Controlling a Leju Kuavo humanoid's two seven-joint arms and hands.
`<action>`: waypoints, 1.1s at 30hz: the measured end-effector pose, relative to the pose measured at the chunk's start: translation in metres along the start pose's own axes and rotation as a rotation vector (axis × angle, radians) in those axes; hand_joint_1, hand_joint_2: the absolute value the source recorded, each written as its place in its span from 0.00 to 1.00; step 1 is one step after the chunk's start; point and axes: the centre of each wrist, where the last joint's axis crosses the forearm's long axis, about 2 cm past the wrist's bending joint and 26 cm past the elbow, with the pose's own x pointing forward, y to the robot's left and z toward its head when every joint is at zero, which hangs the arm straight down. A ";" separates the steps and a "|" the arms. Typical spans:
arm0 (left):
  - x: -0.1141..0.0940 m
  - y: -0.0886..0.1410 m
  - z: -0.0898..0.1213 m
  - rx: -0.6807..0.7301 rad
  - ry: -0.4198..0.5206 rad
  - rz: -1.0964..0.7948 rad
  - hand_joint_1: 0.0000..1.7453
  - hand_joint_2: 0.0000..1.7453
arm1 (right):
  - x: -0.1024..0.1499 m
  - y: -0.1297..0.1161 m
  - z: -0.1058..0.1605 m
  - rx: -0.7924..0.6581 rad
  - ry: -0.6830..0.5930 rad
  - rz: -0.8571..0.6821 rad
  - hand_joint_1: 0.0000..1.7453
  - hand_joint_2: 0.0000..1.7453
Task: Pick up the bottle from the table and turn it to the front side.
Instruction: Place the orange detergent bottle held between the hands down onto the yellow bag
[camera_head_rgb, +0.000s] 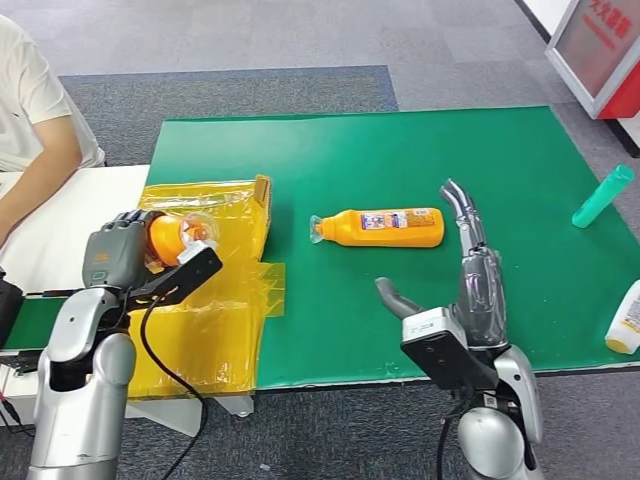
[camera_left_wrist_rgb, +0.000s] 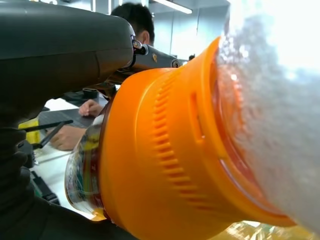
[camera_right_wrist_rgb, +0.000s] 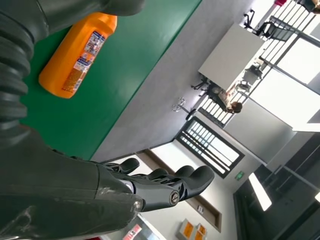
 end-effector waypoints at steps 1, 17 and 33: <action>-0.003 -0.003 -0.003 -0.021 0.011 -0.015 1.00 1.00 | 0.000 0.000 0.000 0.005 0.000 -0.003 0.00 1.00; -0.029 -0.040 -0.027 -0.202 -0.016 -0.148 1.00 1.00 | -0.001 0.001 0.002 0.019 -0.027 -0.035 0.00 1.00; 0.024 -0.059 -0.029 -0.245 -0.147 -0.057 0.04 1.00 | 0.002 0.004 -0.002 0.023 -0.048 -0.049 0.00 1.00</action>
